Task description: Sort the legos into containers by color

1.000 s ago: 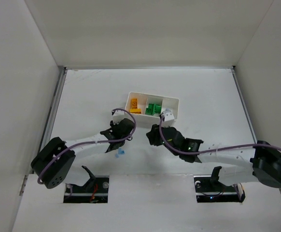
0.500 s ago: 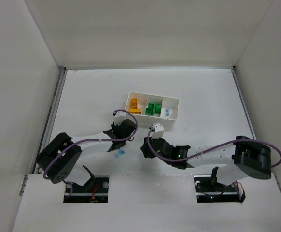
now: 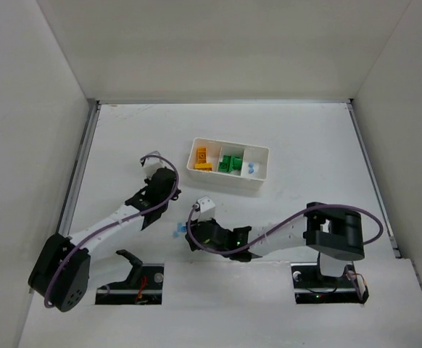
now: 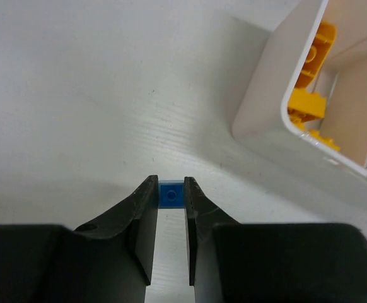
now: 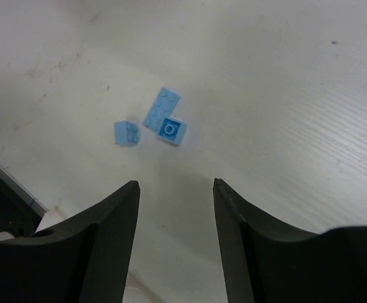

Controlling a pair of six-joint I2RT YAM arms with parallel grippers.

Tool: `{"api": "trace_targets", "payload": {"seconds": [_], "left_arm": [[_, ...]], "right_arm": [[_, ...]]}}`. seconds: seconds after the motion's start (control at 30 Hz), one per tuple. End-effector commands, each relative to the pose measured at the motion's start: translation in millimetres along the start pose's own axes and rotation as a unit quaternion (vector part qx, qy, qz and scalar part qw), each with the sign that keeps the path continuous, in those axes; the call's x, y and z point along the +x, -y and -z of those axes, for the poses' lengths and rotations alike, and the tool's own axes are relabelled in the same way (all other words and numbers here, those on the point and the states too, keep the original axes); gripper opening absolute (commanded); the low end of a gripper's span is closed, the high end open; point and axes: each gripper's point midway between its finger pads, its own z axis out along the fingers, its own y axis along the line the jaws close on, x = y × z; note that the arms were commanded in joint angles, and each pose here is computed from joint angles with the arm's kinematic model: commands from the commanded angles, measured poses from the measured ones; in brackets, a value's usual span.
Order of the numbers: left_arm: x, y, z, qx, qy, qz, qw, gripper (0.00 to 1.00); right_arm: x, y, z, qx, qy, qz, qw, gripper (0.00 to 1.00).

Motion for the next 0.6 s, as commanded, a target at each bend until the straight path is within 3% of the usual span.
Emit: {"api": "trace_targets", "payload": {"seconds": [0.0, 0.57], "left_arm": [[2.7, -1.0, 7.0, 0.018, -0.013, 0.021, 1.000, 0.11], [-11.3, -14.6, 15.9, 0.025, 0.004, 0.064, 0.998, 0.12]], "right_arm": [[-23.2, -18.9, -8.2, -0.008, 0.039, -0.011, 0.999, 0.56], [-18.3, -14.4, -44.4, 0.025, 0.035, -0.003, 0.999, 0.46]]}}
